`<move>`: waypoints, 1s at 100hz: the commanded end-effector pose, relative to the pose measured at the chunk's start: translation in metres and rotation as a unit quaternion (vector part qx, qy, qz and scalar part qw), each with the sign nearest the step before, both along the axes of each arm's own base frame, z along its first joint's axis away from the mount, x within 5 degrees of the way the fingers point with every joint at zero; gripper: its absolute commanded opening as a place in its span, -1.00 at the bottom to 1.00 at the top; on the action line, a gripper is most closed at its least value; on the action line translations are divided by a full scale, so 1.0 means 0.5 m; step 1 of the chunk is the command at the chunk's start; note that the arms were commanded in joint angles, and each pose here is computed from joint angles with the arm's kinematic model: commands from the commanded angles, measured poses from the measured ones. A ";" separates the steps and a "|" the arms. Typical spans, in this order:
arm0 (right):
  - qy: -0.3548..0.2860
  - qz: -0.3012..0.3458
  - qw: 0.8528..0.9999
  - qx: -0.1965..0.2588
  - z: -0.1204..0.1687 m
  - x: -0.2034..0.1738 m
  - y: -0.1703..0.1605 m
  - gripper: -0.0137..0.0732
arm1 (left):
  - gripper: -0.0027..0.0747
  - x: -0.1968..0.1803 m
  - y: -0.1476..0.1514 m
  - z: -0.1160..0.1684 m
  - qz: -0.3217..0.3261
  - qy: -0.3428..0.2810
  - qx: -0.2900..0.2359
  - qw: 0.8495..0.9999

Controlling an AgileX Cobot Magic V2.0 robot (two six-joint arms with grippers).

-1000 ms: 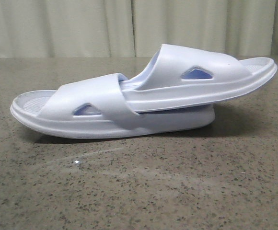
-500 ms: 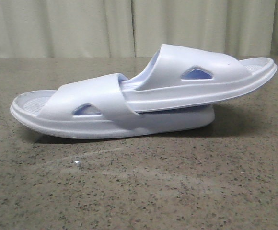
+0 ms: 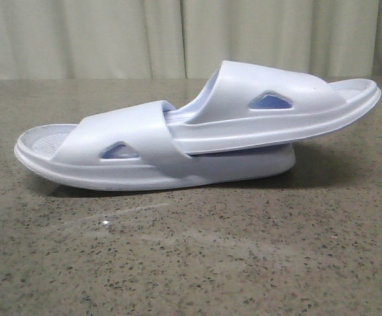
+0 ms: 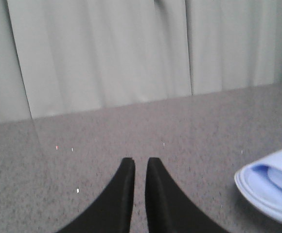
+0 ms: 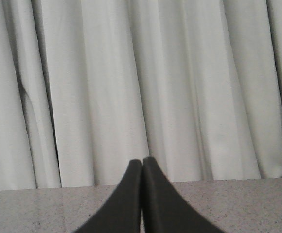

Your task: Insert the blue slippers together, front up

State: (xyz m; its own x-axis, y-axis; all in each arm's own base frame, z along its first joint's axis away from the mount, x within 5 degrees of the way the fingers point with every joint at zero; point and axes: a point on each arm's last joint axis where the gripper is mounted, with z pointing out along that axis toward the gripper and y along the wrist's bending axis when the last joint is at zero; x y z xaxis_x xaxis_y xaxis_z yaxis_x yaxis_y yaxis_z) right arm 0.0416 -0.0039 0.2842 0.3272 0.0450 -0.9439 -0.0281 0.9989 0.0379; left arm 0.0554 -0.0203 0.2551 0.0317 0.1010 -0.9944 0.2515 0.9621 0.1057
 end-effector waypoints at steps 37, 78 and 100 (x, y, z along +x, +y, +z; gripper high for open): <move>-0.021 -0.021 1.000 -0.004 0.020 -0.004 -0.007 -0.93 | -0.89 0.001 0.031 -0.086 0.080 -0.043 -0.054 0.994; -0.021 -0.021 1.000 -0.004 0.020 -0.004 -0.007 -0.93 | -0.89 -0.005 0.030 -0.078 0.079 -0.078 -0.002 0.994; -0.021 -0.021 1.000 -0.004 0.020 -0.004 -0.007 -0.93 | -0.89 -0.005 0.029 -0.078 0.077 -0.075 -0.021 0.994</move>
